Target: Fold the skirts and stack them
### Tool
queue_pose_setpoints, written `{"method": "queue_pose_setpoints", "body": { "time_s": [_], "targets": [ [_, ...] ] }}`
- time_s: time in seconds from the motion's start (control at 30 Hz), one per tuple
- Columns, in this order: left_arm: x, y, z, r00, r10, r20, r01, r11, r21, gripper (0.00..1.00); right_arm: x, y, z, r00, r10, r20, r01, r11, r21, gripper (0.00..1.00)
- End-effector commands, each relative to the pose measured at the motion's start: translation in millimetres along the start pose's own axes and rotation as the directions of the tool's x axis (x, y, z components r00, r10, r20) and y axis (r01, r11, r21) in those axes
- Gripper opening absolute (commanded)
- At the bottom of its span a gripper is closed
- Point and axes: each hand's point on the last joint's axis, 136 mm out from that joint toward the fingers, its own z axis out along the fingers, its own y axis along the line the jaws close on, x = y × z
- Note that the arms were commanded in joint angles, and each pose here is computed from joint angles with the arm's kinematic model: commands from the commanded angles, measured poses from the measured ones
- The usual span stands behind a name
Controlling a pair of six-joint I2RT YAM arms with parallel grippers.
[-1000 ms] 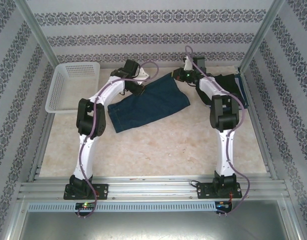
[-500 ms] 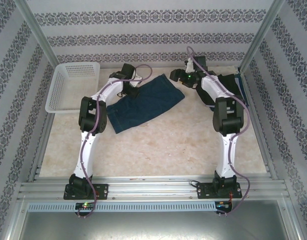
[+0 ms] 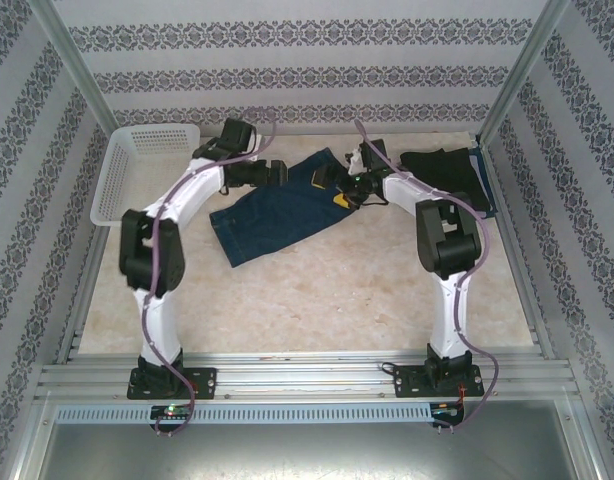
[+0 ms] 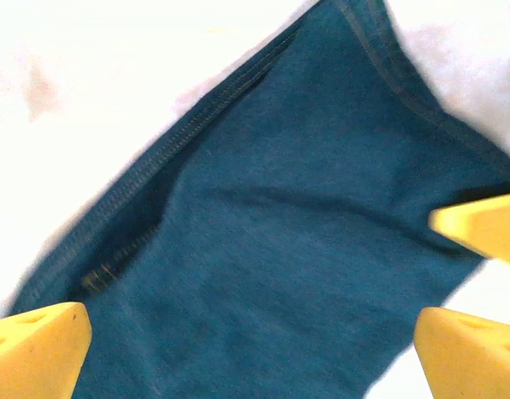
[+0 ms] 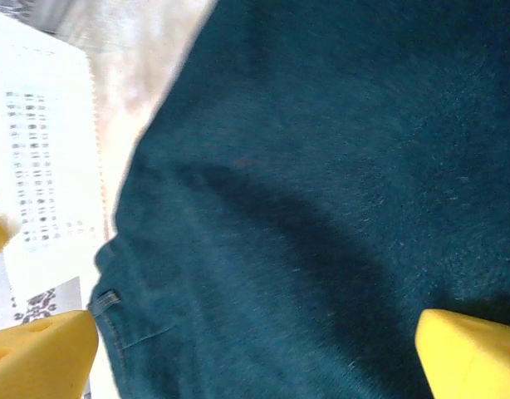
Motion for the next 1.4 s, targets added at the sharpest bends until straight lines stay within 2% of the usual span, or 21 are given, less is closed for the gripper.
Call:
{"method": "queue_pose_setpoints", "body": {
  "time_s": [0.0,0.03,0.17,0.23,0.33,0.5,0.63,0.77,0.83,0.93,1.07,1.23,1.3,1.37],
  "targets": [
    [28.9,-23.6,18.4,0.947,-0.32,0.016,0.313,0.935,0.164,1.0,-25.2,-14.0,4.7,0.996,0.056,0.073,-0.057,0.998,0.012,0.98],
    [43.0,-17.8,29.2,0.927,-0.375,0.002,0.369,0.913,0.174,1.0,-28.8,-26.0,4.5,0.992,0.086,0.094,-0.089,0.996,0.029,0.98],
    [98.3,40.7,66.4,0.855,-0.518,-0.025,0.519,0.854,0.031,1.0,-34.6,-60.5,-7.6,0.971,0.165,0.171,-0.179,0.981,0.074,0.98],
    [113.7,60.1,71.1,0.83,-0.557,-0.033,0.557,0.831,-0.007,1.0,-34.6,-71.2,-17.4,0.963,0.181,0.199,-0.202,0.975,0.091,0.98],
    [127.7,76.4,69.3,0.823,-0.567,-0.035,0.566,0.823,-0.044,1.0,-33.2,-80.0,-33.7,0.957,0.174,0.231,-0.204,0.972,0.113,0.98],
    [144.4,77.2,62.8,0.828,-0.556,-0.071,0.553,0.831,-0.06,1.0,-38.9,-84.1,-71.0,0.939,0.146,0.313,-0.205,0.965,0.166,0.98],
    [146.4,76.8,52.7,0.837,-0.542,-0.07,0.539,0.84,-0.067,1.0,-39.9,-50.5,-88.6,0.942,0.049,0.332,-0.121,0.972,0.201,0.98],
    [141.9,70.1,53.8,0.847,-0.523,-0.09,0.522,0.852,-0.043,1.0,-33.6,4.7,-72.5,0.954,-0.066,0.292,0.026,0.99,0.137,0.98],
    [136.2,64.7,55.3,0.854,-0.509,-0.107,0.509,0.86,-0.026,1.0,-33.4,17.4,-56.2,0.957,-0.096,0.274,0.062,0.989,0.131,0.98],
    [130.5,64.0,54.8,0.852,-0.515,-0.098,0.515,0.857,-0.028,1.0,-43.9,-0.1,-35.6,0.95,-0.086,0.3,0.027,0.98,0.196,0.98],
    [136.8,71.2,49.2,0.85,-0.52,-0.086,0.515,0.854,-0.075,1.0,-59.1,-27.1,-21.7,0.939,-0.022,0.344,-0.049,0.98,0.195,0.98],
    [155.6,78.9,39.8,0.848,-0.52,-0.103,0.508,0.853,-0.12,1.0,-76.2,-61.8,-30.7,0.929,-0.016,0.37,-0.09,0.959,0.267,0.98],
    [160.2,75.2,33.8,0.842,-0.528,-0.109,0.52,0.849,-0.1,1.0,-80.6,-58.2,-40.0,0.926,-0.021,0.376,-0.075,0.968,0.238,0.98],
    [155.1,59.7,19.9,0.831,-0.543,-0.121,0.543,0.839,-0.034,1.0,-80.4,-34.4,-49.9,0.926,-0.066,0.373,0.0,0.984,0.175,0.98]
  ]
}}
